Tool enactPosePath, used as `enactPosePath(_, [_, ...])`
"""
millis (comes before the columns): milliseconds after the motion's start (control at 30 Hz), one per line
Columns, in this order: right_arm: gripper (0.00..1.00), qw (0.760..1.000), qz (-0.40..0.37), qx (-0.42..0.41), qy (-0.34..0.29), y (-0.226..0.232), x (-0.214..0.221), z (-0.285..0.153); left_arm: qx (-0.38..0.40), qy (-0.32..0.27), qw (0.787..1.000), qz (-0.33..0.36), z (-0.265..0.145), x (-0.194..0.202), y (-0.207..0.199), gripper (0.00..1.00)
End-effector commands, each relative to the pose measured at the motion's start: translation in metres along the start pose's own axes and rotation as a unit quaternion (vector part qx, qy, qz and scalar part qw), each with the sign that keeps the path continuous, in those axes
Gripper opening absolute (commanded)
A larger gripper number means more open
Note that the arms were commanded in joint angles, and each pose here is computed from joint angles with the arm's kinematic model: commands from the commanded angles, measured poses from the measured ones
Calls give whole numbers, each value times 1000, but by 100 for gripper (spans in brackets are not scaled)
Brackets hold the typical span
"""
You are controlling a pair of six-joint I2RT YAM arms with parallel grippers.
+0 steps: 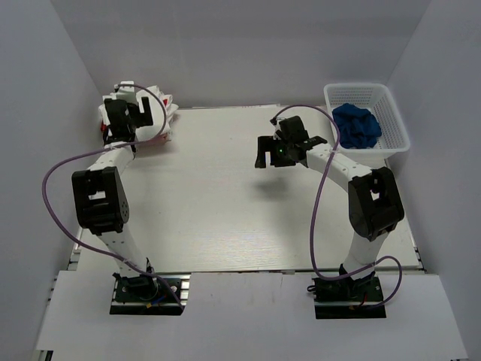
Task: Fold and stack the t-shirts
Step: Put the neatly folded tshirt into the corner of the board with the left arm
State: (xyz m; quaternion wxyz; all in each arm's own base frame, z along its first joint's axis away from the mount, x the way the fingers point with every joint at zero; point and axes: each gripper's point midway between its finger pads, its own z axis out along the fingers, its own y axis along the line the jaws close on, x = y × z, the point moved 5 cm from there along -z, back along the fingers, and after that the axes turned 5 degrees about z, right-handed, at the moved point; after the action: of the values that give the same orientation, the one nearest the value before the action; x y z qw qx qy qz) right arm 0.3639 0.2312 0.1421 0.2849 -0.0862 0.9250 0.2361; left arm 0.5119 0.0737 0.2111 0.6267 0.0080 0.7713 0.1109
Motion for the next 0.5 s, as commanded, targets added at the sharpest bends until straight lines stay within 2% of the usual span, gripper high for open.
enactPosePath(0, [90, 1000, -10, 5, -6, 2, -5, 0, 92, -58, 993, 38, -1, -54, -12, 100])
enactPosePath(67, [90, 1000, -8, 11, 0, 2, -3, 3, 129, -84, 987, 53, -5, -79, -18, 100])
enactPosePath(100, [90, 1000, -4, 14, 2, 1, -3, 5, 139, -113, 982, 57, -5, -106, -17, 100])
enactPosePath(167, [90, 1000, -4, 20, 3, 0, -2, 7, 152, -110, 980, 63, -1, -123, -17, 100])
enactPosePath(200, [90, 1000, -1, 21, 6, 0, -1, 8, 152, -129, 978, 66, 9, -149, -13, 100])
enactPosePath(233, [90, 1000, 2, 23, 10, -1, 1, 10, 164, -99, 980, 61, 14, -142, -11, 100])
enactPosePath(267, [90, 1000, 0, 24, 11, 0, 2, 10, 167, -98, 979, 66, 21, -146, -7, 100])
enactPosePath(300, [90, 1000, 0, 26, 13, -1, 3, 11, 161, -121, 977, 70, 23, -170, -2, 100])
enactPosePath(333, [90, 1000, 0, 28, 11, -1, 2, 10, 163, -91, 980, 70, 43, -146, 0, 100])
enactPosePath(367, [90, 999, -1, 31, 12, -2, 3, 10, 163, -90, 980, 70, 51, -145, 0, 100])
enactPosePath(400, [90, 999, -2, 39, 9, -3, 3, 9, 152, -109, 980, 66, 53, -163, 11, 100])
enactPosePath(467, [90, 999, -3, 41, 3, -5, 0, 8, 168, -79, 981, 54, 71, -142, 10, 100])
